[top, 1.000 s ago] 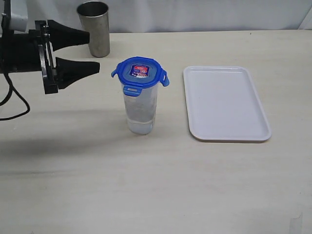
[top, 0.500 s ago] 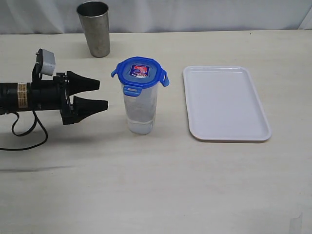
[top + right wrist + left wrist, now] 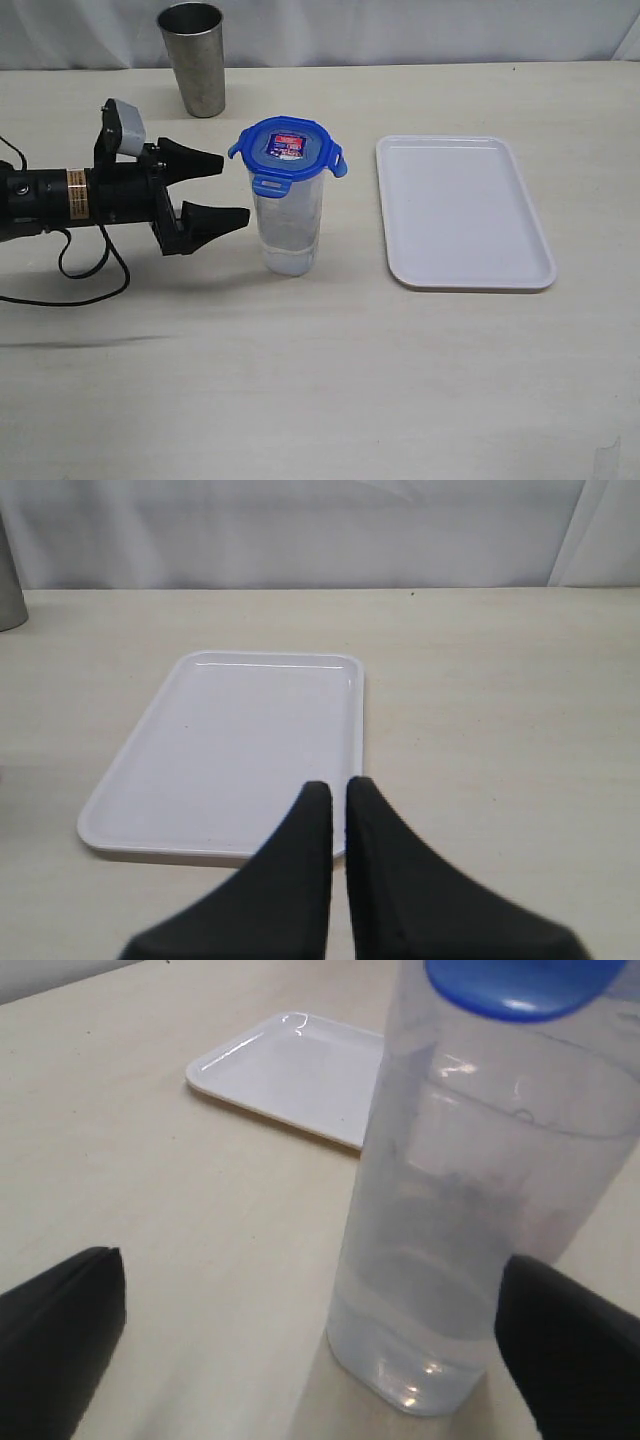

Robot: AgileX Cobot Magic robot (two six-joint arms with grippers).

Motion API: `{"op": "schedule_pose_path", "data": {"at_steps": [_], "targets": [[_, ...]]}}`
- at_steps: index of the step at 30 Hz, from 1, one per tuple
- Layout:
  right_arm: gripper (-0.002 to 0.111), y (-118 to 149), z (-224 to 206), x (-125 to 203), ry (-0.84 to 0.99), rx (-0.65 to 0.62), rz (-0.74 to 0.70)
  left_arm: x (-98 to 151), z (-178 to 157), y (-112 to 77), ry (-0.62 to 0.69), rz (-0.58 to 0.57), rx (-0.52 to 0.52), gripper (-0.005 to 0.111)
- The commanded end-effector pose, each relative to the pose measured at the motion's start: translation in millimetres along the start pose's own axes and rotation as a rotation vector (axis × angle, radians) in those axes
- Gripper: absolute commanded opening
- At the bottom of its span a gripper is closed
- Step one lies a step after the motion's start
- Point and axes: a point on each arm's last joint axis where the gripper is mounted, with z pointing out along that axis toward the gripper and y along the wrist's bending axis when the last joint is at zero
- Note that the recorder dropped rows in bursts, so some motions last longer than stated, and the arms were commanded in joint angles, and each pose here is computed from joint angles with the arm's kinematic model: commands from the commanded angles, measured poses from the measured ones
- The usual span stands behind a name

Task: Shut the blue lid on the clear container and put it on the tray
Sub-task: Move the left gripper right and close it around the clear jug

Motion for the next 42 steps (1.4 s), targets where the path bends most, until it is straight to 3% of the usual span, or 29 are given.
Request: {"op": "schedule_pose_path", "data": {"at_steps": [1,5,11,20,23,31,37,42], "targets": [[0.005,-0.6,-0.1,0.3,-0.004,0.009,-0.006,-3.7,1.6,-3.9,-0.039,0.025,0.03,0.093],[0.005,-0.6,-0.1,0.3,-0.004,0.009,-0.006,-6.0,1.5,0.0,-0.064,0.002,-0.013,0.093],[0.005,-0.6,-0.1,0.3,-0.004,0.009,-0.006,-1.4,1.5,-11.2,-0.015,0.057,0.108,0.093],[0.005,-0.6,-0.1,0.3,-0.004,0.009,-0.006,-1.6,1.6,-10.8,-0.017,0.058,0.104,0.093],[0.005,-0.6,-0.1,0.3,-0.004,0.009,-0.006,-2.0,4.6,-13.6,-0.019,0.132,0.116,0.093],[0.005,-0.6,-0.1,0.3,-0.004,0.009,-0.006,-4.2,18.9,-26.3,-0.02,0.189,0.168,0.093],[0.005,-0.6,-0.1,0.3,-0.004,0.009,-0.006,1.1,25.2,-18.4,-0.048,0.141,0.092,0.093],[0.005,-0.6,-0.1,0.3,-0.004,0.009,-0.006,8.3,37.9,-14.3,-0.032,0.172,0.153,0.093]]}}
